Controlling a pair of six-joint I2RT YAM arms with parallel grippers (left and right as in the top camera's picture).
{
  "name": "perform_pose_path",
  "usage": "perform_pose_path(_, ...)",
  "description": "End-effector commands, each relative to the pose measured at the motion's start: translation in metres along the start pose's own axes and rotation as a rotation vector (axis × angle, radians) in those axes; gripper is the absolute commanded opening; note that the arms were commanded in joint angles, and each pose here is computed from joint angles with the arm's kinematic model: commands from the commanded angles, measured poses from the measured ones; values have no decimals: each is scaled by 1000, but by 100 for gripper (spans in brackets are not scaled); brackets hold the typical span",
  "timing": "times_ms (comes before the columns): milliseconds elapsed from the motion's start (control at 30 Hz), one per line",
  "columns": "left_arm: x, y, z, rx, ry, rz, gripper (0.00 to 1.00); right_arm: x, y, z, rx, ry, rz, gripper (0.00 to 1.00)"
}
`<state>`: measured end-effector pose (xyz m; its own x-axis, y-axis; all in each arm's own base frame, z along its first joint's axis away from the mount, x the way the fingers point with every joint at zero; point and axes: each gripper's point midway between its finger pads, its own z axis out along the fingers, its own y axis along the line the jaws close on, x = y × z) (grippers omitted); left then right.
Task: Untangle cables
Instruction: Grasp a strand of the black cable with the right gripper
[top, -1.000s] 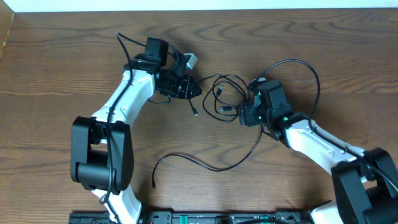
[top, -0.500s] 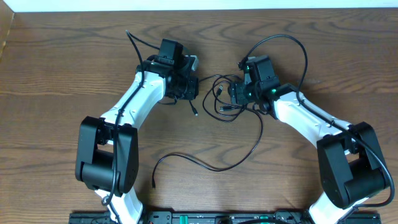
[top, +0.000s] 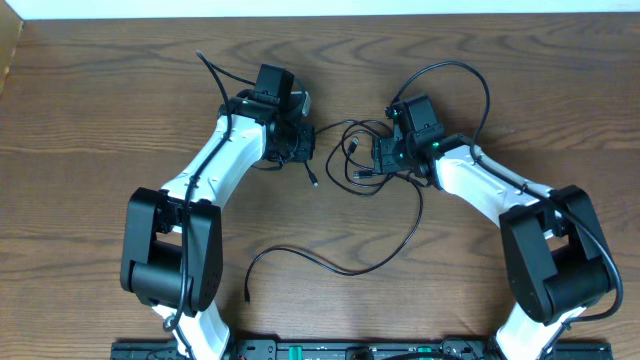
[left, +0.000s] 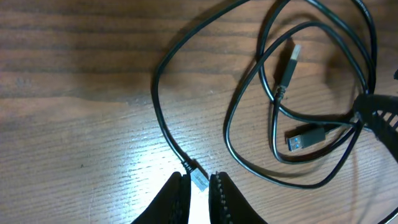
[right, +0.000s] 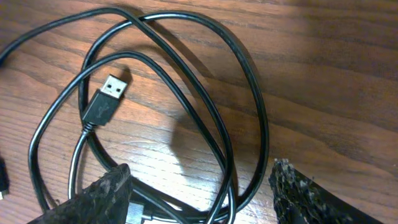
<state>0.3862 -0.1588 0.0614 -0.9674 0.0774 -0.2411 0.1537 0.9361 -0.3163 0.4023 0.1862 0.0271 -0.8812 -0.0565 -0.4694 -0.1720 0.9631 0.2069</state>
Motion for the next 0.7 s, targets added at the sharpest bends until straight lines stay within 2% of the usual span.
perform_pose_path(0, 2, 1, -8, -12, -8, -9, 16, 0, -3, 5, 19, 6, 16, 60)
perform_pose_path(200, 5, 1, -8, -11, 6, -12, 16, 4, -6, 6, 32, 23, 17, 44)
perform_pose_path(533, 9, 2, -8, -15, 22, -16, 16, 22, -9, 20, 64, 79, 16, 39)
perform_pose_path(567, 9, 2, -8, -15, 22, -13, 16, 26, -10, 23, 69, 88, 16, 35)
perform_pose_path(633, 9, 2, -8, -15, 23, -14, 16, 29, -10, 26, 72, 100, 19, 20)
perform_pose_path(667, 10, 2, -8, -16, 25, -14, 16, 31, -11, 28, 73, 104, 22, 1)
